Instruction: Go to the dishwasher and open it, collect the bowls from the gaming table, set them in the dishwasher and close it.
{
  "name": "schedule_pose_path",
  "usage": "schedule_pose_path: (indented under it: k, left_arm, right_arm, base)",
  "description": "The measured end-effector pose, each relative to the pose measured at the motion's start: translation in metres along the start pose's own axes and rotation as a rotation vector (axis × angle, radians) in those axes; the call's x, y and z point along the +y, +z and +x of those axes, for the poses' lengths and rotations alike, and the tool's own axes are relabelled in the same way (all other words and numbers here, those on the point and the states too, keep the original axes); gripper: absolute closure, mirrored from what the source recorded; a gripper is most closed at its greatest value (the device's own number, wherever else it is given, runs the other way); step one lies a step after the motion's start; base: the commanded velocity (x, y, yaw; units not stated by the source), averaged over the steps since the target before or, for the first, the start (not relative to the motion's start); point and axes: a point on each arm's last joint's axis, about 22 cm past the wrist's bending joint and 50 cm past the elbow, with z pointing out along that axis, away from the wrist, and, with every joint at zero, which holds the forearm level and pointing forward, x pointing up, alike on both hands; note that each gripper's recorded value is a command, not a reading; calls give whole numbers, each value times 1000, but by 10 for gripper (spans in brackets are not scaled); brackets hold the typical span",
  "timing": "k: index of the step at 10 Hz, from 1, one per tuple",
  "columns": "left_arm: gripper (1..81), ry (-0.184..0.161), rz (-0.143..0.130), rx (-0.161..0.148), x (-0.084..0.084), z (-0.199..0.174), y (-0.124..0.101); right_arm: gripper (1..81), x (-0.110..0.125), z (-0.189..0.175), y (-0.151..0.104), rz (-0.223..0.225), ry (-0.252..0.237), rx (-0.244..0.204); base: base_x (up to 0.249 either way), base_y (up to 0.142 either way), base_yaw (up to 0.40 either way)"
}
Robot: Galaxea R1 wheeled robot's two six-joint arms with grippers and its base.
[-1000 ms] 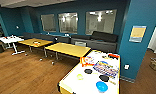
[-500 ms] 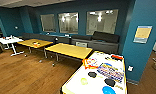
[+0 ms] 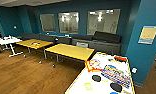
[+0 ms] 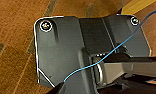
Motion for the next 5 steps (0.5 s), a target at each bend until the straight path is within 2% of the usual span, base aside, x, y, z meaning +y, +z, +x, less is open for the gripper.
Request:
schedule_pose_path:
  k: [5]
  left_arm:
    - [10,-1,-4,-1,3,-1,1]
  right_arm:
    - [10,3,-1,-1,-4,0,-1]
  base:
    - [168,84,0]
